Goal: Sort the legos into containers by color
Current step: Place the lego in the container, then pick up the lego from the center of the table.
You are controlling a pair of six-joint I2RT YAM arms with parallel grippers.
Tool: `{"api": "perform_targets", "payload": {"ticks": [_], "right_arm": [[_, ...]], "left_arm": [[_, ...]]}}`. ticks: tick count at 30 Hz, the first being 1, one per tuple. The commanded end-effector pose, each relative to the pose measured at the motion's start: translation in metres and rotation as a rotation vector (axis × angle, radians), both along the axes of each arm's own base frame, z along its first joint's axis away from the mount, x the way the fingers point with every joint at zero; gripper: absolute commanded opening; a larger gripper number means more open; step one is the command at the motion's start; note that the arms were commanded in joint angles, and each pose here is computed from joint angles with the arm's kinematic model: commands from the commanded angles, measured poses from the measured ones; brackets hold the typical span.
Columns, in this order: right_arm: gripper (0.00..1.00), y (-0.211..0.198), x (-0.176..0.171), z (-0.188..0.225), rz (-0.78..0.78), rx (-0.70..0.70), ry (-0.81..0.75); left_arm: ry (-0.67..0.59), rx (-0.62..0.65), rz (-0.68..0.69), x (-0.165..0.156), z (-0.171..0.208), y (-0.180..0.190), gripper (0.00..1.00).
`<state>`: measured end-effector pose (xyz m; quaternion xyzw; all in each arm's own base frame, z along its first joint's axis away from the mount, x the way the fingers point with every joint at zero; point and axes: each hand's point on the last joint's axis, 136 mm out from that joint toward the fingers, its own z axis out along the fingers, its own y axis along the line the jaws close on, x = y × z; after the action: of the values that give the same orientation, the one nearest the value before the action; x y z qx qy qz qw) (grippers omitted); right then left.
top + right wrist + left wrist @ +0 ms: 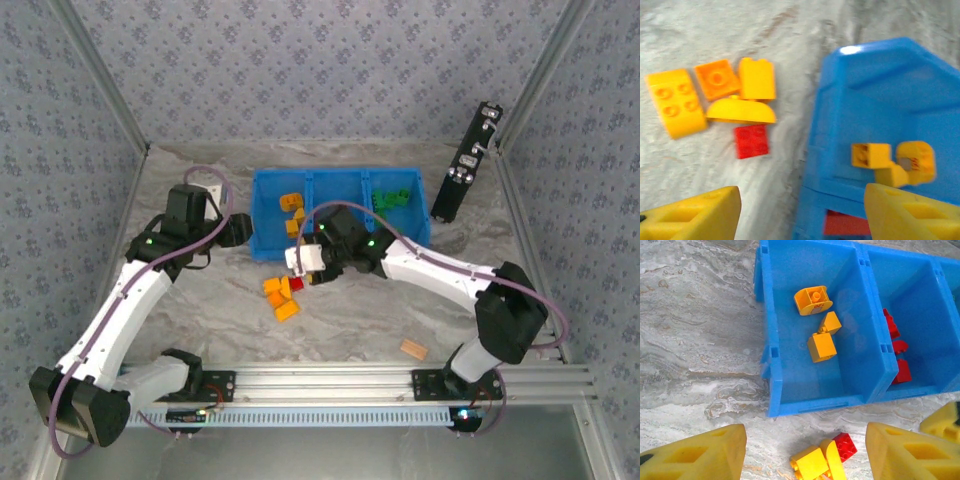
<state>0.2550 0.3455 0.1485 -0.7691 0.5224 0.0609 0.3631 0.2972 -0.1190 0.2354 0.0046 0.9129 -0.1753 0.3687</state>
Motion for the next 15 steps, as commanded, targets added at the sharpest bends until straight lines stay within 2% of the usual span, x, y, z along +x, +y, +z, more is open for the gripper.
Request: {"api": "perform_targets", "payload": {"ticks": [1,11,15], "right_arm": [[0.68,-0.001,-0.012,-0.026,0.057,-0.048,0.029],[0.68,0.026,-0.027,-0.072,0.170,-0.149,0.062],[0.68,0.031,-0.023,-0.086,0.163,-0.153,0.096]], "left_arm": [[-0.010,0.012,0.001,-0.003,0.003,0.004,0.64],[-0.018,0.024,0.003,-0.007,0.006,0.009,0.65],[-0.026,0.021,0.018,-0.009,0.010,0.016,0.66]]}}
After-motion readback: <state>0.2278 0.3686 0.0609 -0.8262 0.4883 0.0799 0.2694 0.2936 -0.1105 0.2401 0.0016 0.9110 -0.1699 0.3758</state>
